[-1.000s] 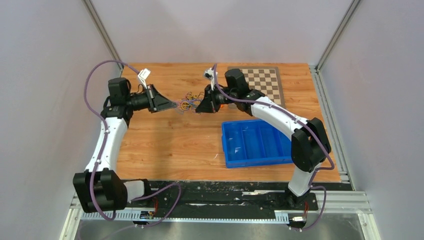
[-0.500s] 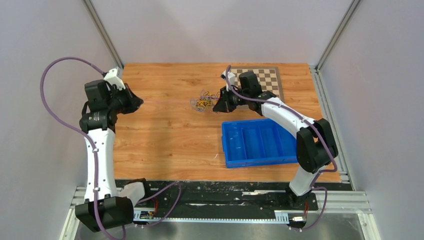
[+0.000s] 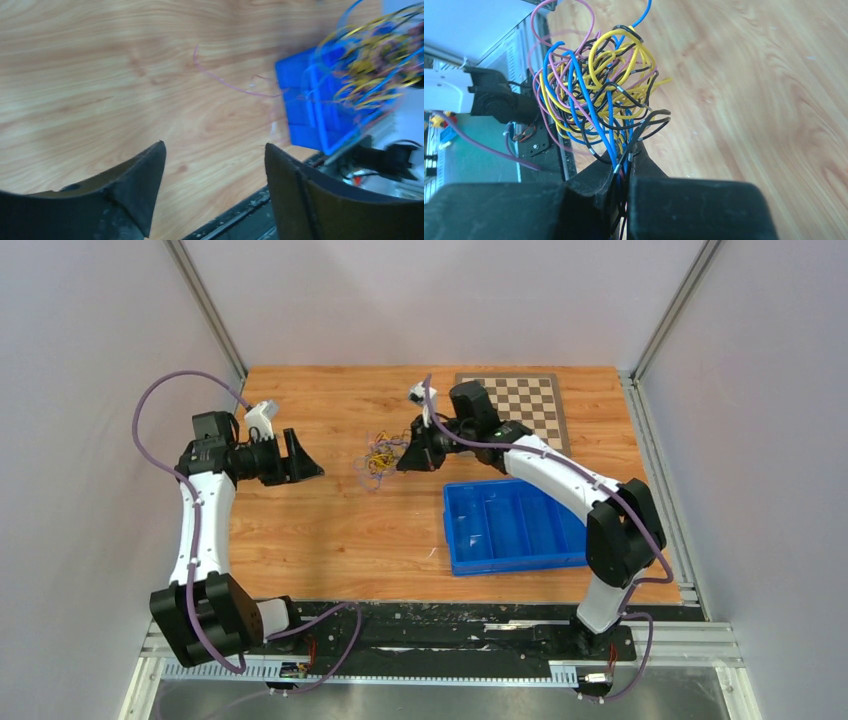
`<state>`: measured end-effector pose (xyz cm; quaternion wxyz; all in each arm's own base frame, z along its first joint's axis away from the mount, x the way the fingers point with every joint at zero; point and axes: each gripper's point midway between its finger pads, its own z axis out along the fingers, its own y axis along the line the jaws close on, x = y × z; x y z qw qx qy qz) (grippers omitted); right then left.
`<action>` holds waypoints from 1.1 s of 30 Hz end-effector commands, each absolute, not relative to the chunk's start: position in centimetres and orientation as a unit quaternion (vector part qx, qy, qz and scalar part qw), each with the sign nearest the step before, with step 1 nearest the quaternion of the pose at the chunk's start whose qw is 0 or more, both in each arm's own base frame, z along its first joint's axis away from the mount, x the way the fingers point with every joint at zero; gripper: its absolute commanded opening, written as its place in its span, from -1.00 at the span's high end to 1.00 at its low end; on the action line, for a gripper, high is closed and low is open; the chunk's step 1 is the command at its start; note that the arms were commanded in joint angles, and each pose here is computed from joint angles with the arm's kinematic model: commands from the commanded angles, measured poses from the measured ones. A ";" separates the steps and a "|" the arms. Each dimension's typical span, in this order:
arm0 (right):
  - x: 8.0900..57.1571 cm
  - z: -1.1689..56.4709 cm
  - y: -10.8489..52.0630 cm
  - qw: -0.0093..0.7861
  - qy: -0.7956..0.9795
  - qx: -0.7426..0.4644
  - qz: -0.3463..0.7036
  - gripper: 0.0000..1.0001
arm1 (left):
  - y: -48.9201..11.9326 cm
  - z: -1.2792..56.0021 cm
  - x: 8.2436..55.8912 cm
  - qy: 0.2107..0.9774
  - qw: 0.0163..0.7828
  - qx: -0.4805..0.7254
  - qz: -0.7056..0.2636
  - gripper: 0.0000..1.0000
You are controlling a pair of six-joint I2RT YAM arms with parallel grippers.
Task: Untangle the cables
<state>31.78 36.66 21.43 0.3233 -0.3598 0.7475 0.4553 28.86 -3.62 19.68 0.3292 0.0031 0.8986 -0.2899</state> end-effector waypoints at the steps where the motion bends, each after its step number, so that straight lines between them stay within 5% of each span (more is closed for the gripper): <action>1: 29.8 23.5 40.4 0.332 0.698 -0.417 0.478 1.00 | -6.6 25.8 28.6 0.830 0.407 0.100 -0.368 -0.85; 7: 28.1 24.2 43.1 0.335 0.667 -0.457 0.484 1.00 | -10.1 26.1 27.9 0.804 0.406 0.144 -0.410 -1.00; 10: 27.6 24.5 43.7 0.337 0.659 -0.466 0.486 1.00 | -12.4 25.3 27.4 0.791 0.382 0.149 -0.454 -0.82; 12: 27.7 24.3 43.8 0.337 0.660 -0.465 0.484 1.00 | -13.7 24.6 26.9 0.785 0.358 0.141 -0.485 -0.32; 17: 27.9 23.7 43.1 0.351 0.664 -0.471 0.464 1.00 | -14.3 24.2 25.3 0.776 0.343 0.138 -0.511 0.43; 18: 28.0 23.2 42.8 0.350 0.668 -0.470 0.459 1.00 | -14.2 24.5 25.2 0.775 0.347 0.142 -0.508 0.76; 20: 28.4 22.5 42.0 0.351 0.678 -0.465 0.449 1.00 | -13.4 25.4 25.2 0.779 0.359 0.141 -0.494 0.99; 33: 34.6 14.8 33.2 0.345 0.771 -0.404 0.351 1.00 | 1.6 32.0 29.2 0.798 0.521 -0.033 -0.302 1.00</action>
